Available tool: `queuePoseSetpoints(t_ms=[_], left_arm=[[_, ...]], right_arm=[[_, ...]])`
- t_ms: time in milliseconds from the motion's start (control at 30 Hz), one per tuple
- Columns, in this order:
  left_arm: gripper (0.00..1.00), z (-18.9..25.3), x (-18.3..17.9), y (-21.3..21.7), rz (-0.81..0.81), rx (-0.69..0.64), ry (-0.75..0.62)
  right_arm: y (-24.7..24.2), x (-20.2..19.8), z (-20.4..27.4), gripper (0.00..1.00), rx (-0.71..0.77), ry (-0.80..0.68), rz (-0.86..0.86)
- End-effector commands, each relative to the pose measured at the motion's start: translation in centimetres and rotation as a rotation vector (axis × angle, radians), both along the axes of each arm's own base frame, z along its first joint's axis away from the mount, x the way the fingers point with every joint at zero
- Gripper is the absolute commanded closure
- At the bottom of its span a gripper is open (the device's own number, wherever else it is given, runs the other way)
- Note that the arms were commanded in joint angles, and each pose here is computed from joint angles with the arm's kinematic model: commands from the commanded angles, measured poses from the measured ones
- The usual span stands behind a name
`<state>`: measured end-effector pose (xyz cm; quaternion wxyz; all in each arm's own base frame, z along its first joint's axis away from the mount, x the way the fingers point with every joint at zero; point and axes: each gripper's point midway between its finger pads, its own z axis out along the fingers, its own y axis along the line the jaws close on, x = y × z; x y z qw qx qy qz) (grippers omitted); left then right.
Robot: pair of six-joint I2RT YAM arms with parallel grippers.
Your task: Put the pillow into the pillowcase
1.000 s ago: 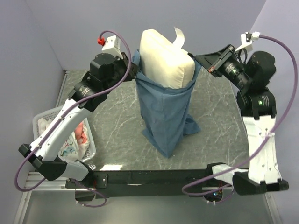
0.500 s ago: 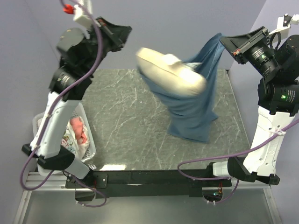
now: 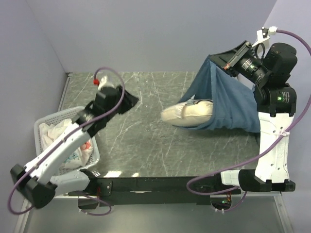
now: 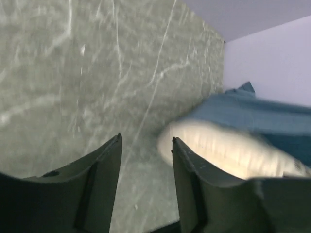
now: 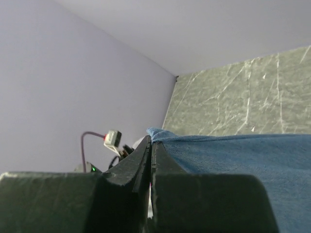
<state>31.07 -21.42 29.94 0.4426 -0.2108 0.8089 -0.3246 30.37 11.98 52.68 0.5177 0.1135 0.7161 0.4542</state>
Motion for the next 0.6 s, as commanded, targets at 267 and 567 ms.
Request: queuePoseSetpoints(t_ms=[267, 567], left_arm=[[0.34, -2.8, -5.7, -1.3, -0.005, -0.252, 0.006], [0.41, 0.8, -3.4, -1.1, 0.065, -0.369, -0.068]], right_arm=[[4.5, -1.8, 4.6, 0.97, -0.033, -0.265, 0.096], [6.9, -2.4, 3.4, 0.96, -0.043, -0.237, 0.155]])
